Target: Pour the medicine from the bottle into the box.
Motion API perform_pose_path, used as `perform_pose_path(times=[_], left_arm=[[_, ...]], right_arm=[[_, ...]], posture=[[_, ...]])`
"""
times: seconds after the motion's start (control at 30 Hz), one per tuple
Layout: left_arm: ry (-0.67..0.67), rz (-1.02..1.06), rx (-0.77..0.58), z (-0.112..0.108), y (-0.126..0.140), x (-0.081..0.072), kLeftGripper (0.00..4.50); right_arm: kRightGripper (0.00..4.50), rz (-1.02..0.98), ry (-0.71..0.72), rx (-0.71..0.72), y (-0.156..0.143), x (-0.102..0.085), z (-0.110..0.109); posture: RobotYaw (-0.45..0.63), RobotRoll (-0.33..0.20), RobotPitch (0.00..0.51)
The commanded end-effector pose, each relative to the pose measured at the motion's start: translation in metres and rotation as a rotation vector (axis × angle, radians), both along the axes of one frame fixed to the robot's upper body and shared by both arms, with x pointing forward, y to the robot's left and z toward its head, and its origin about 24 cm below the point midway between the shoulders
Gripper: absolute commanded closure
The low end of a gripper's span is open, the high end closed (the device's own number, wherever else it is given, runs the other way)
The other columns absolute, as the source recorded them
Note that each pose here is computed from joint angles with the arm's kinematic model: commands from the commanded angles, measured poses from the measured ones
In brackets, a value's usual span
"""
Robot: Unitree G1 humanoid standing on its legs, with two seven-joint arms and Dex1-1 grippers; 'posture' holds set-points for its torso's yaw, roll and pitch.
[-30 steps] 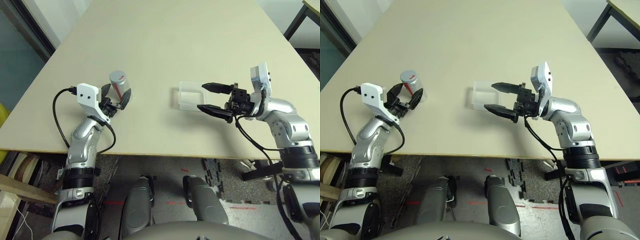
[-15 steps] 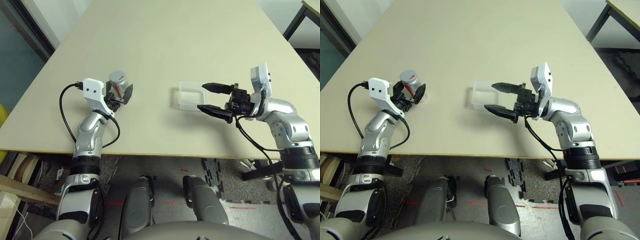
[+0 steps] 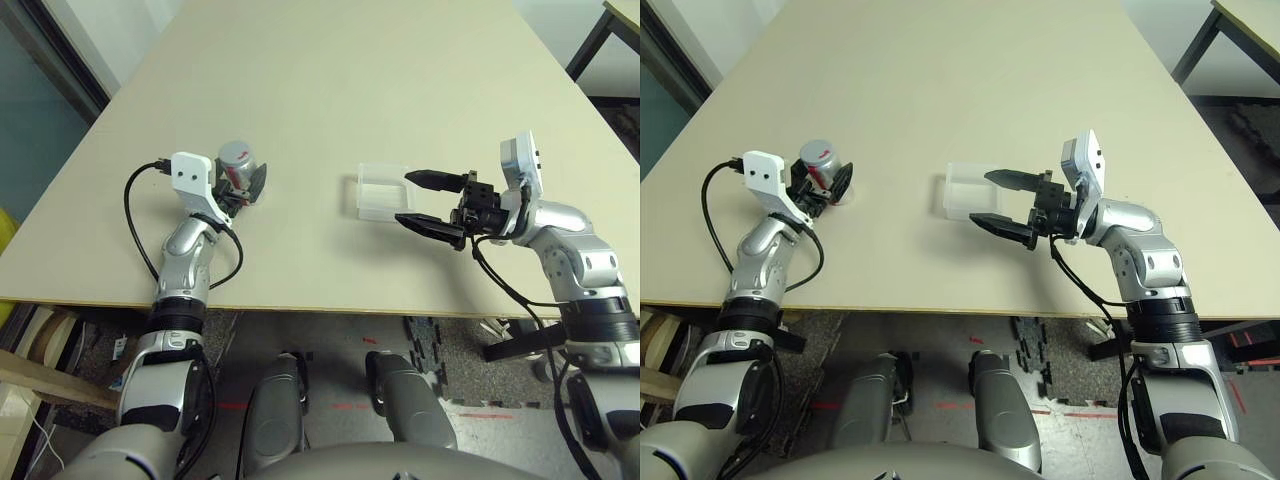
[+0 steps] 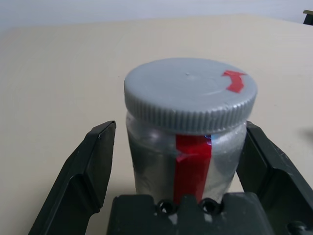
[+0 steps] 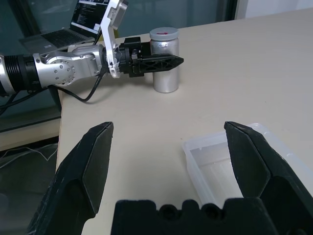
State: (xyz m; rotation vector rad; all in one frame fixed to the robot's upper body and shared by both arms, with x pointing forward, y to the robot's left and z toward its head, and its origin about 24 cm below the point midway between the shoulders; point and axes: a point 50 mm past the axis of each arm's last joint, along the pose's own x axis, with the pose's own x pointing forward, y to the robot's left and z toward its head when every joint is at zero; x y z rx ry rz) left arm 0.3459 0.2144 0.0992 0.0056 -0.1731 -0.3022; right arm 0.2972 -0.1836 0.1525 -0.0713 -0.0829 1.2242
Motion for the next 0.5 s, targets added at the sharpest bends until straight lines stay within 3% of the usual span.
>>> perform_pose_path(times=[0.03, 0.5], left_arm=[[0.006, -0.013, 0.019, -0.0018, -0.0037, 0.0041, 0.04], [0.001, -0.018, 0.029, -0.0013, -0.0062, 0.0108, 0.04]], right_arm=[[0.00, 0.007, -0.017, -0.015, 0.0014, -0.0026, 0.0010], [0.00, 0.005, -0.018, -0.020, 0.0017, -0.0045, -0.0005]], posture=[[-0.18, 0.000, 0.146], [-0.18, 0.000, 0.148]])
